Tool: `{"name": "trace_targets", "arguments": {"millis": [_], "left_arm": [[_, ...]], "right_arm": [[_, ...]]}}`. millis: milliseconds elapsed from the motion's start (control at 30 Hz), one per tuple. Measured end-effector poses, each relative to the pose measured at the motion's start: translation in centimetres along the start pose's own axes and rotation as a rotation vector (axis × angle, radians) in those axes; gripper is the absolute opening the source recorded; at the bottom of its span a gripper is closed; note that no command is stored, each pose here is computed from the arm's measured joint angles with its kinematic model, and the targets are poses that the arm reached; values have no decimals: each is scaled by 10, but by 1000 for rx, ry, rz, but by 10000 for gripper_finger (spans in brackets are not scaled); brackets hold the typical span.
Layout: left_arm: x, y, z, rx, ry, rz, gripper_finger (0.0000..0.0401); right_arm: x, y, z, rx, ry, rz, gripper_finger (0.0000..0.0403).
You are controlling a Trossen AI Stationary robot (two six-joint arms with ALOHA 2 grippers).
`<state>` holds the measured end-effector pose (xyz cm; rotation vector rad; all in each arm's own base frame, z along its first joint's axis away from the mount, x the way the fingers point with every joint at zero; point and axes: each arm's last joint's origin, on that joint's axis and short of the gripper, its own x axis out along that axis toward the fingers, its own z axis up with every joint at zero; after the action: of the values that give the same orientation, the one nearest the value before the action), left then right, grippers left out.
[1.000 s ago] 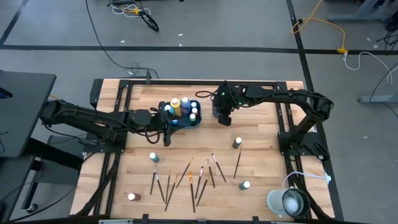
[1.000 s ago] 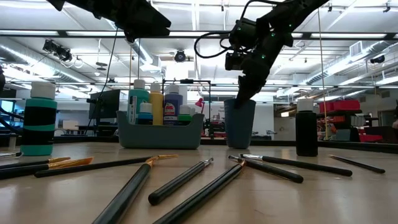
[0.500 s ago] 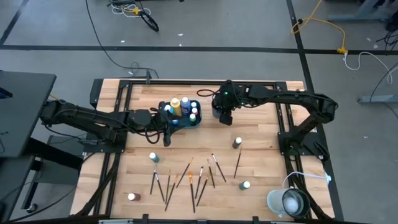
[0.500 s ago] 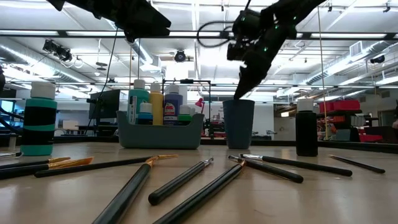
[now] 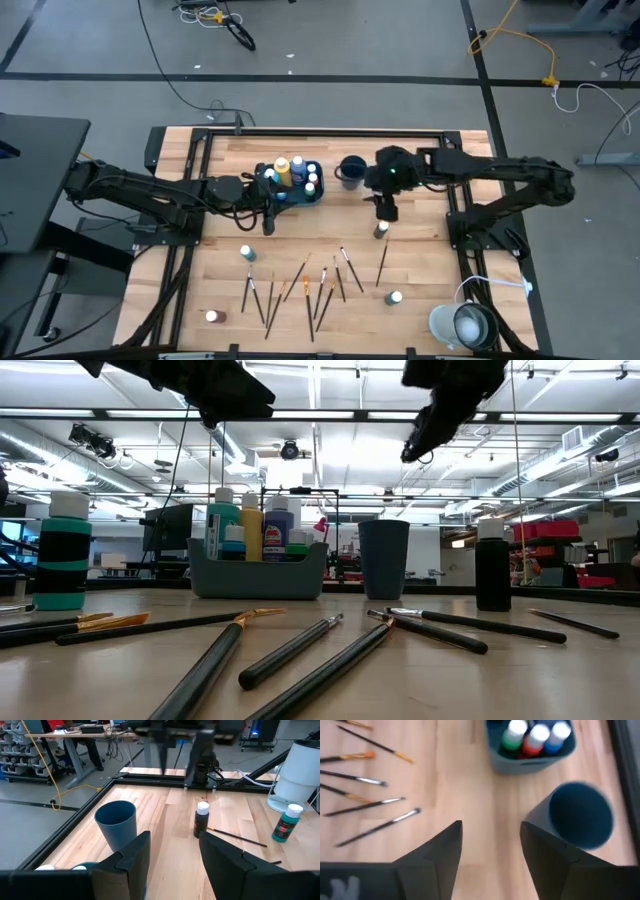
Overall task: Pick & Place Paint Supplies
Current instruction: Put the black paint bottle into the blue bin
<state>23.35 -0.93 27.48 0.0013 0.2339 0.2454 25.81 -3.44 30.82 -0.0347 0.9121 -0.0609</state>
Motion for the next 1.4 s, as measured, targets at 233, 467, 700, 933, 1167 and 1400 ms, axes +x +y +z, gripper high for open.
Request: {"name": "trace_targets", "arguments": {"millis": [233,467,700,933,1167,1400], "left_arm": [[0,0,0,-5,-1,0,179],[0,0,0,-22,-2,-1,179],[0,0,0,-24,-2,-1,179],[0,0,1,-13,-9,0,179],[0,0,1,-19,-9,0,179],[0,0,1,-19,-11,0,179]], "right_arm": [[6,34,-25,111,87,77,216],[30,49,-44,127,62,106,207],[29,48,-72,149,-45,112,206],[41,48,-111,154,-193,127,206],[52,48,-133,149,-229,127,206],[56,48,-137,93,-266,90,206]]}}
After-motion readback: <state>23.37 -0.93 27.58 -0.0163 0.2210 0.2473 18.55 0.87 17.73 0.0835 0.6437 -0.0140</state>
